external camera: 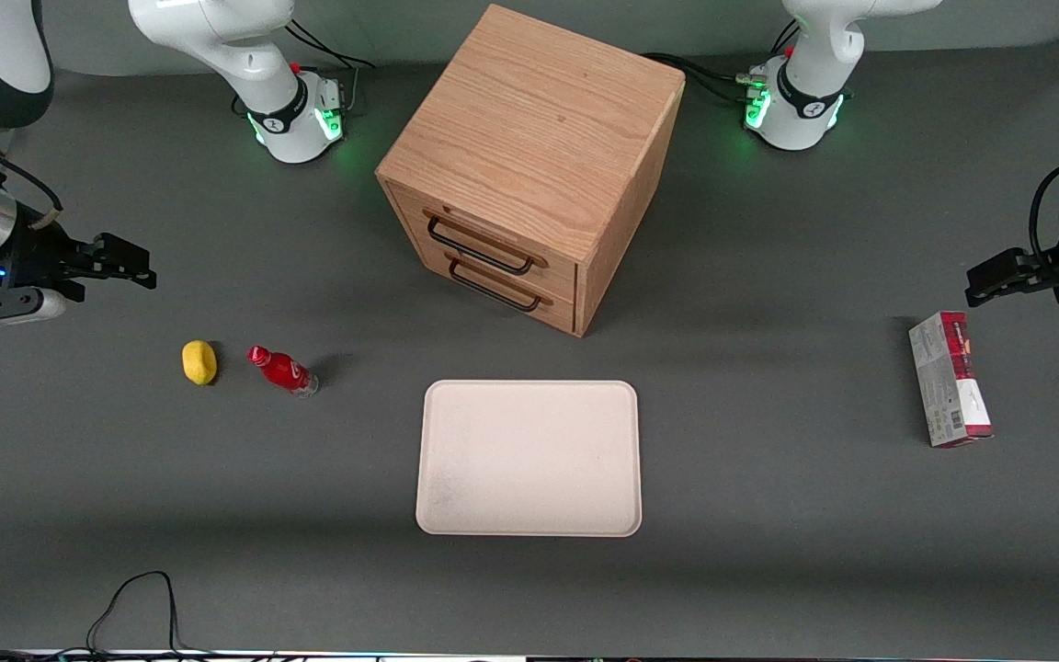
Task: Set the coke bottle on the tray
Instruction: 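Move the right gripper down to the red bottle beside the lemon, then close the right gripper around the red bottle's cap end, then lift the red bottle up off the table with the right gripper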
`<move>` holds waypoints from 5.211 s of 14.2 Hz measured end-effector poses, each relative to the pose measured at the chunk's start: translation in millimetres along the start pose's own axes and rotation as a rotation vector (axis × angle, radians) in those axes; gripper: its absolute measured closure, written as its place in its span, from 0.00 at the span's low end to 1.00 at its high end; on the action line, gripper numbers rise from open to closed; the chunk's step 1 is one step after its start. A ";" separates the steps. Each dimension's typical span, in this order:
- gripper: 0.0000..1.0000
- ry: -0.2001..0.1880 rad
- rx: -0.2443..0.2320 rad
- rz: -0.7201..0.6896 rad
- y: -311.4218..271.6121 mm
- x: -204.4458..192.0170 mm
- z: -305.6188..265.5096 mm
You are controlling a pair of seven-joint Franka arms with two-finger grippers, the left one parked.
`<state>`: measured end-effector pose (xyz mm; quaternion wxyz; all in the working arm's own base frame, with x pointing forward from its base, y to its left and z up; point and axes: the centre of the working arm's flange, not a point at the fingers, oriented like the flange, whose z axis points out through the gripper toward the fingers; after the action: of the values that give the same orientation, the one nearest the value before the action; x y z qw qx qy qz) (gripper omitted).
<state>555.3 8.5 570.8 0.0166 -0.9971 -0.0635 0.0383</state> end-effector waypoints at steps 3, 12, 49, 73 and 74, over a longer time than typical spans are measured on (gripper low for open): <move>0.00 -0.003 0.000 -0.007 -3.3 0.0 -0.8; 0.00 -0.038 0.004 -0.008 -3.7 -3.9 -6.8; 0.00 -0.090 -0.044 -0.019 -51.5 59.8 238.7; 0.69 -0.156 -0.039 -0.016 -55.8 48.8 104.5; 0.69 -0.154 -0.039 -0.015 -57.0 45.9 71.8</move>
<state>587.9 73.0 498.0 -0.0074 -0.9908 -0.0730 0.1136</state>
